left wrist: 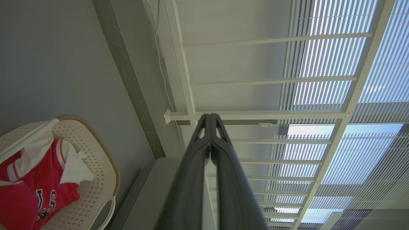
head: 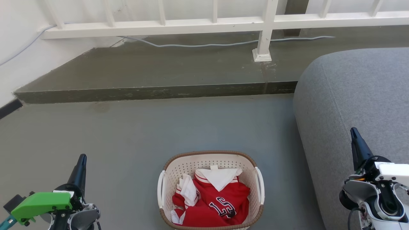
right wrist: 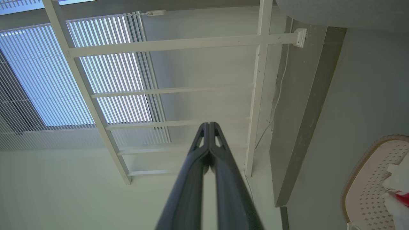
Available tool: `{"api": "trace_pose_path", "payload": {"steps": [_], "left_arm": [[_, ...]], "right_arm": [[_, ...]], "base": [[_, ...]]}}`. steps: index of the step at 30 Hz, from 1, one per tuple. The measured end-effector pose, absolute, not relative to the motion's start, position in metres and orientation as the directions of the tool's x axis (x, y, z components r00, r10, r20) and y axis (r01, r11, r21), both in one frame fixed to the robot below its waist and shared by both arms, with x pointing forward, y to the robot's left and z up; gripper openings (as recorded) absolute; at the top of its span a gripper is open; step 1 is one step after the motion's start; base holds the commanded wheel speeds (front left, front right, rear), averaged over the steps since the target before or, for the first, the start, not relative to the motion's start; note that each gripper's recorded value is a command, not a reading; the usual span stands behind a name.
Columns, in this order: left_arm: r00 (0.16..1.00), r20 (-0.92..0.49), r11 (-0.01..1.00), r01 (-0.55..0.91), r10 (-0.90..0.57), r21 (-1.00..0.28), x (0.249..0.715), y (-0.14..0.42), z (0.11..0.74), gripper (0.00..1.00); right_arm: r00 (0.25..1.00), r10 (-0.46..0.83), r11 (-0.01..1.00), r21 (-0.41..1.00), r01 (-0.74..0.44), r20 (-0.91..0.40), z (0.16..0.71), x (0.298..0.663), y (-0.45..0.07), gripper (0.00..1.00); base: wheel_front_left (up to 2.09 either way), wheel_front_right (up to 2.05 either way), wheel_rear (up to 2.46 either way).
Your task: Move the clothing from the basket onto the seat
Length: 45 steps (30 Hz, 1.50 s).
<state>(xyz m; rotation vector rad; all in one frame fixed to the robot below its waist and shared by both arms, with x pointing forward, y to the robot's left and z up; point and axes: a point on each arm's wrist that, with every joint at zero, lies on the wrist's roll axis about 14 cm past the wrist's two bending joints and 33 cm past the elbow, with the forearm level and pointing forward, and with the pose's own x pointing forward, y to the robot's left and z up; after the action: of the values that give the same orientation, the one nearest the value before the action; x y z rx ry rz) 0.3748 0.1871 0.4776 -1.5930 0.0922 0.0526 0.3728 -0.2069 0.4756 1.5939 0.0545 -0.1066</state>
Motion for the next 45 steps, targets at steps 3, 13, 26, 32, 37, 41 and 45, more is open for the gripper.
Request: {"api": "trace_pose_path", "payload": {"steps": [3, 13, 26, 32, 37, 41, 45], "left_arm": [[0.995, -0.091, -0.022, -0.092, -0.026, -0.996, 0.375, 0.187, 0.478, 0.00], [0.995, -0.091, -0.023, -0.092, -0.026, -0.996, 0.375, 0.187, 0.478, 0.00], [0.980, -0.197, -0.021, -0.198, -0.032, -0.980, 0.354, 0.175, 0.443, 1.00], [0.983, -0.180, 0.031, -0.179, -0.032, -0.983, 0.356, 0.172, 0.449, 1.00], [0.986, -0.162, 0.102, -0.158, -0.039, -0.982, 0.359, 0.169, 0.456, 1.00], [0.986, -0.158, 0.172, -0.148, -0.046, -0.974, 0.360, 0.166, 0.459, 1.00], [0.987, -0.149, 0.262, -0.128, -0.059, -0.957, 0.362, 0.164, 0.464, 1.00]], "right_arm": [[0.994, -0.032, -0.026, 0.994, 0.102, -0.102, 0.476, 0.373, -0.207, 0.00], [0.994, -0.032, -0.026, 0.994, 0.102, -0.102, 0.476, 0.373, -0.207, 0.00], [0.974, -0.037, -0.044, 0.974, 0.223, -0.224, 0.436, 0.349, -0.198, 1.00], [0.977, -0.042, 0.022, 0.977, 0.211, -0.210, 0.441, 0.350, -0.197, 1.00], [0.980, -0.048, 0.105, 0.975, 0.196, -0.192, 0.449, 0.352, -0.198, 1.00], [0.983, -0.045, 0.185, 0.966, 0.182, -0.177, 0.456, 0.355, -0.197, 1.00], [0.986, -0.037, 0.257, 0.952, 0.167, -0.163, 0.461, 0.356, -0.193, 1.00]], "base": [[0.00, 0.00, 0.00], [0.00, 0.00, 0.00], [0.00, 0.00, 0.00], [0.00, 0.00, 0.00], [0.00, 0.00, 0.00], [0.00, 0.00, 0.00], [0.00, 0.00, 0.00]]}}
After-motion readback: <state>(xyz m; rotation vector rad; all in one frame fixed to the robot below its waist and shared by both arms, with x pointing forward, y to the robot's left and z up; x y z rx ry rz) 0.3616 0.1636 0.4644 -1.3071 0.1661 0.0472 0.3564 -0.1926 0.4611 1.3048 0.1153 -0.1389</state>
